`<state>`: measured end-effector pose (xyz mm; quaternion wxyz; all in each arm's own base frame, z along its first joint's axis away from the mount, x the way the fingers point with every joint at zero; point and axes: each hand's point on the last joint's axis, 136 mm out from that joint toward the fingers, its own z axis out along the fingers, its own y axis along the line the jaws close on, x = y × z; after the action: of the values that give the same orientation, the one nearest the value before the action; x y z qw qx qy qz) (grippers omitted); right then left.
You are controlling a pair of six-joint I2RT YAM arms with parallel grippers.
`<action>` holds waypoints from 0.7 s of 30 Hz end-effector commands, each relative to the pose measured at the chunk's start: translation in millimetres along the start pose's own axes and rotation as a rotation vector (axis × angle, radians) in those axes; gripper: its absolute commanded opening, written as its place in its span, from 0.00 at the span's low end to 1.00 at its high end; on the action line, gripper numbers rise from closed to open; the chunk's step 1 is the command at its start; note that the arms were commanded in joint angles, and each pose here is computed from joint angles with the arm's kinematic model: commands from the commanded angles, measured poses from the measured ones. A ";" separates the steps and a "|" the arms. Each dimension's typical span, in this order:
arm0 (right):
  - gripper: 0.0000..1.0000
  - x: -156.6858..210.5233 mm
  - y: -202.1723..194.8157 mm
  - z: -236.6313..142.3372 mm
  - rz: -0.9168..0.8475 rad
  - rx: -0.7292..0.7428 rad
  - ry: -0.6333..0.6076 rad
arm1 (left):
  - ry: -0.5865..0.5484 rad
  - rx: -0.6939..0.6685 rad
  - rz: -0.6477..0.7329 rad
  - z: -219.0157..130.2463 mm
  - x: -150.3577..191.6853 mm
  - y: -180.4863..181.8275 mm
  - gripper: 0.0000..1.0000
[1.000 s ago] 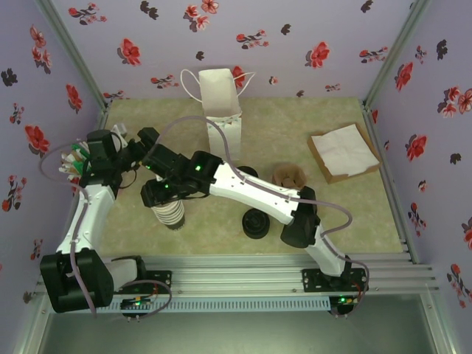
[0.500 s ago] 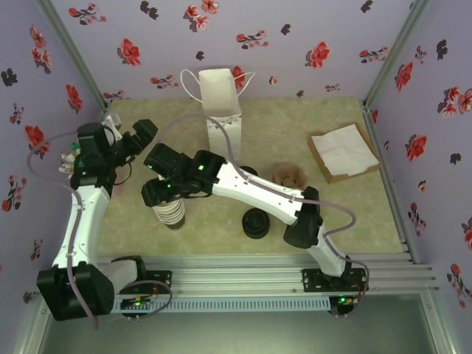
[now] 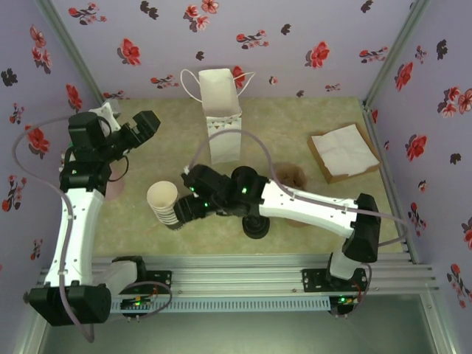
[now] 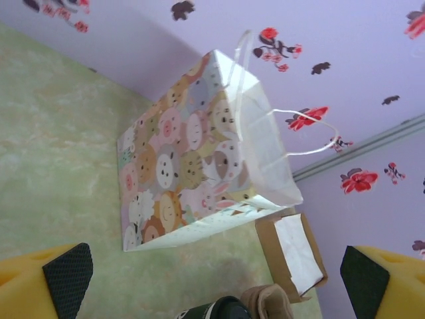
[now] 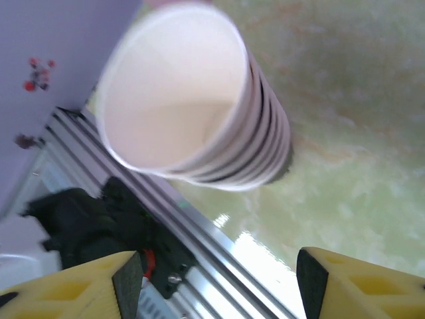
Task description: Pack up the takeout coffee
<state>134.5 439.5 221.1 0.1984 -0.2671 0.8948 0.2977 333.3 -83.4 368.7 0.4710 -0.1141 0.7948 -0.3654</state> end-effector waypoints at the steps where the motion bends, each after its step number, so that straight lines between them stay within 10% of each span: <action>1: 0.63 13.7 0.5 24.5 -0.070 0.022 -0.085 | -0.043 0.009 0.099 -28.2 -8.8 -27.0 0.99; 21: 0.74 74.7 -44.0 161.0 -0.183 0.318 -0.256 | -0.079 0.019 0.133 -50.6 -11.3 -41.9 0.99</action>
<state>118.0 479.4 39.9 0.3345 -0.3029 0.8775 0.1621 293.7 -82.6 410.8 0.5124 -0.0856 0.7828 -0.3426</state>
